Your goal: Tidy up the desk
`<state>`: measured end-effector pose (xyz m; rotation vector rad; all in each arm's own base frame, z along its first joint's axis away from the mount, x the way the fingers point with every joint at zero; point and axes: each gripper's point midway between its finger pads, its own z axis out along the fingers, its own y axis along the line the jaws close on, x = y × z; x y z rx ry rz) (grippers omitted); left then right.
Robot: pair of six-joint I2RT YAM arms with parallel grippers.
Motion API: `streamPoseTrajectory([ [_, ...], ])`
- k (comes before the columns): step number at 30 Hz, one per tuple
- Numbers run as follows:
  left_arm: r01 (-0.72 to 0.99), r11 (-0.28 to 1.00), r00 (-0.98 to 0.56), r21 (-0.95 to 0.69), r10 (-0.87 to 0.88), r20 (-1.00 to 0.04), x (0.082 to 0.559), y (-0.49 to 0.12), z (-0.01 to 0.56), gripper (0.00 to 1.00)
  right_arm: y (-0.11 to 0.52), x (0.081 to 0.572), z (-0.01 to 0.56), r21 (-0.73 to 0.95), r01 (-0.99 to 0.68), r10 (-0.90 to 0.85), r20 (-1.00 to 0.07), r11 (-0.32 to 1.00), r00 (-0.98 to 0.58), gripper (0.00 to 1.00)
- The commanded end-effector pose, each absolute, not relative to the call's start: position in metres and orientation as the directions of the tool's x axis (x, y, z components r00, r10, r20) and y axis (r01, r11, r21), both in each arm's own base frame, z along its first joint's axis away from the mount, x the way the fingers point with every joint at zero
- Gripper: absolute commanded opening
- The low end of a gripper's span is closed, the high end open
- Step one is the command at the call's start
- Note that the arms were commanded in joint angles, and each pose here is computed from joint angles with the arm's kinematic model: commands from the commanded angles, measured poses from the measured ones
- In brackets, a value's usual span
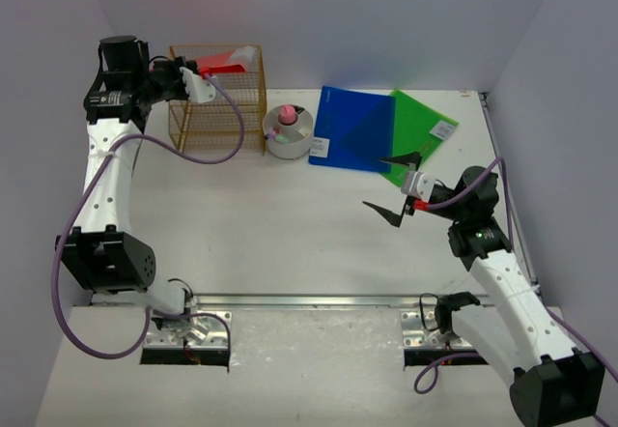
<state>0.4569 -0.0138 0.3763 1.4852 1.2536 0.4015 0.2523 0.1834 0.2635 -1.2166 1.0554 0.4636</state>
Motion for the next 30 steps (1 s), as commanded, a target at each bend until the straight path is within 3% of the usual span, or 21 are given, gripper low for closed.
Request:
streamPoseTrajectory([
  [1, 0.376, 0.176, 0.452, 0.91, 0.823, -0.346, 0.469, -0.019, 0.419, 0.0, 0.185, 0.248, 0.276, -0.574, -0.754, -0.225, -0.819, 0.32, 0.528, 0.99],
  [16, 0.407, 0.206, 0.486, 0.89, 0.776, -0.402, 0.466, -0.032, 0.422, 0.0, 0.185, 0.25, 0.272, -0.566, -0.759, -0.224, -0.825, 0.322, 0.519, 0.99],
  [30, 0.408, 0.23, 0.365, 0.884, 0.846, -0.389, 0.479, -0.004, 0.409, 0.0, 0.186, 0.249, 0.27, -0.564, -0.763, -0.225, -0.825, 0.315, 0.518, 0.98],
])
